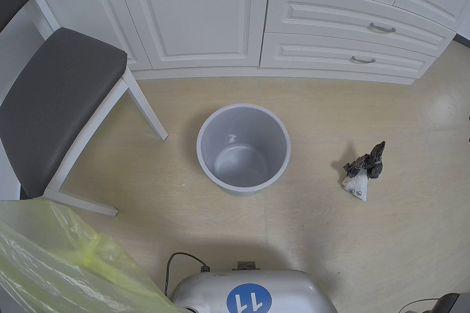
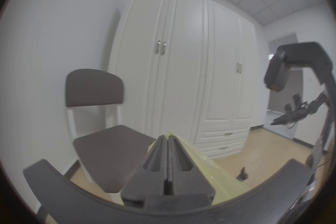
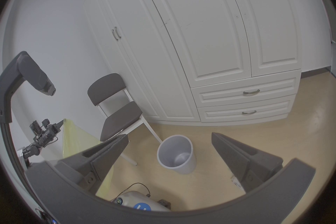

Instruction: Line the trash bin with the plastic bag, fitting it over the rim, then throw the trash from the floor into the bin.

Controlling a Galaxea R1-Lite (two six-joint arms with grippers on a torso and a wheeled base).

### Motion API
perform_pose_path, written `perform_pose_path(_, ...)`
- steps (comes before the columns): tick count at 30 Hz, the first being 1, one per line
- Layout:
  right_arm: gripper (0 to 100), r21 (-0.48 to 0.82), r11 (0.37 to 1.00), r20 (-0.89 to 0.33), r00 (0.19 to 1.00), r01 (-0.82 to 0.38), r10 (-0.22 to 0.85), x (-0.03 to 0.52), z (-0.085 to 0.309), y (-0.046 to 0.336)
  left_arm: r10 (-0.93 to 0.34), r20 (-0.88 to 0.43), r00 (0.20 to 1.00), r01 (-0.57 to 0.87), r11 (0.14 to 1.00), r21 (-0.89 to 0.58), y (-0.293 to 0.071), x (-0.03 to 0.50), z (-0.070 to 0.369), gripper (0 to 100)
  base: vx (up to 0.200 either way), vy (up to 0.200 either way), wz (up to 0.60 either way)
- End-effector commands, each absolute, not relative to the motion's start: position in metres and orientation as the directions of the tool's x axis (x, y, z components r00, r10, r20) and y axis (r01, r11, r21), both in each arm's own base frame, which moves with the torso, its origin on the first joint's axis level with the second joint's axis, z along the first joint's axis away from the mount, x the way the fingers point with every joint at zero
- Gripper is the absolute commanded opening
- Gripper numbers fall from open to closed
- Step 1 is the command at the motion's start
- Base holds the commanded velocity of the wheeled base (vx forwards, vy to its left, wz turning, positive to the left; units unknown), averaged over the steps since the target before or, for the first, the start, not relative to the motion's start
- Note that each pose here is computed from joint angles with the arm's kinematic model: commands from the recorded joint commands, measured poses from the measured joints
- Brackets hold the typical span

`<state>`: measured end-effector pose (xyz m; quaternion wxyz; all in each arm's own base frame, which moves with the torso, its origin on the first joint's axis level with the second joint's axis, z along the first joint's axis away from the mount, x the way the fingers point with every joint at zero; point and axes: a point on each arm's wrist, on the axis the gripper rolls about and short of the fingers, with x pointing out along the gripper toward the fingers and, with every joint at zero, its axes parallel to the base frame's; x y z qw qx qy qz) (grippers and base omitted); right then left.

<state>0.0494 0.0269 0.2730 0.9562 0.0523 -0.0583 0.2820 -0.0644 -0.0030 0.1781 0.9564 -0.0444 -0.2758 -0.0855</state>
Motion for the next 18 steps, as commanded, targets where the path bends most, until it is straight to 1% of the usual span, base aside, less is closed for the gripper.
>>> perform_pose_path(1, 100, 0.032, 0.84, 0.122, 0.836, -0.541, 0.534, 0.054, 0.269, 0.029, -0.052, 0.509, 0.859, 0.065, 0.998, -0.007, -0.002, -0.062, 0.175, 0, 0.0, 0.0, 0.0)
perform_pose_path(4, 100, 0.033, 0.838, 0.084, 0.837, -0.545, 0.541, 0.063, 0.266, 0.034, -0.009, 0.454, 0.891, 0.008, 1.0, 0.004, -0.004, -0.048, 0.193, 0, 0.0, 0.0, 0.0)
perform_pose_path(6, 100, 0.036, 0.842, 0.064, 0.842, -0.538, 0.535, 0.07, 0.265, 0.037, 0.044, 0.441, 0.897, -0.045, 0.999, -0.007, -0.005, -0.037, 0.206, 0, 0.0, 0.0, 0.0)
perform_pose_path(7, 100, 0.036, 0.842, 0.064, 0.842, -0.538, 0.535, 0.07, 0.265, 0.037, 0.044, 0.441, 0.897, -0.045, 0.999, -0.007, -0.005, -0.037, 0.206, 0, 0.0, 0.0, 0.0)
perform_pose_path(8, 100, 0.045, 0.862, 0.064, 0.863, -0.504, 0.501, 0.078, 0.265, 0.04, 0.085, 0.447, 0.89, -0.093, 0.996, -0.005, -0.005, -0.024, 0.225, 0, 0.0, 0.0, 0.0)
perform_pose_path(9, 100, 0.047, 0.864, 0.063, 0.865, -0.502, 0.499, 0.079, 0.265, 0.041, 0.085, 0.449, 0.89, -0.092, 0.996, -0.006, -0.005, -0.023, 0.226, 0, 0.0, 0.0, 0.0)
perform_pose_path(10, 100, 0.054, 0.879, 0.063, 0.88, -0.474, 0.47, 0.085, 0.265, 0.044, 0.079, 0.438, 0.896, -0.084, 0.996, -0.008, -0.003, -0.007, 0.241, 0, 0.0, 0.0, 0.0)
perform_pose_path(12, 100, 0.065, 0.887, 0.067, 0.888, -0.458, 0.454, 0.088, 0.266, 0.046, 0.063, 0.433, 0.899, -0.069, 0.998, -0.003, -0.001, 0.003, 0.249, 0, 0.0, 0.0, 0.0)
perform_pose_path(13, 100, 0.086, 0.89, 0.07, 0.894, -0.448, 0.443, 0.092, 0.265, 0.051, 0.007, 0.436, 0.9, -0.01, 1.0, 0.004, 0.0, 0.02, 0.26, 0, 0.0, 0.0, 0.0)
perform_pose_path(14, 100, 0.092, 0.891, 0.073, 0.895, -0.445, 0.44, 0.092, 0.265, 0.051, -0.021, 0.438, 0.899, 0.019, 1.0, 0.009, 0.0, 0.025, 0.262, 0, 0.0, 0.0, 0.0)
perform_pose_path(15, 100, 0.099, 0.893, 0.073, 0.898, -0.439, 0.433, 0.094, 0.264, 0.053, -0.093, 0.446, 0.89, 0.094, 0.995, 0.021, -0.002, 0.036, 0.267, 0, 0.0, 0.0, 0.0)
perform_pose_path(16, 100, 0.099, 0.893, 0.073, 0.898, -0.439, 0.433, 0.094, 0.264, 0.053, -0.093, 0.446, 0.89, 0.094, 0.995, 0.021, -0.002, 0.036, 0.267, 0, 0.0, 0.0, 0.0)
perform_pose_path(18, 100, 0.101, 0.896, 0.067, 0.901, -0.433, 0.428, 0.097, 0.262, 0.055, -0.212, 0.437, 0.874, 0.205, 0.977, 0.063, -0.008, 0.056, 0.269, 0, 0.0, 0.0, 0.0)
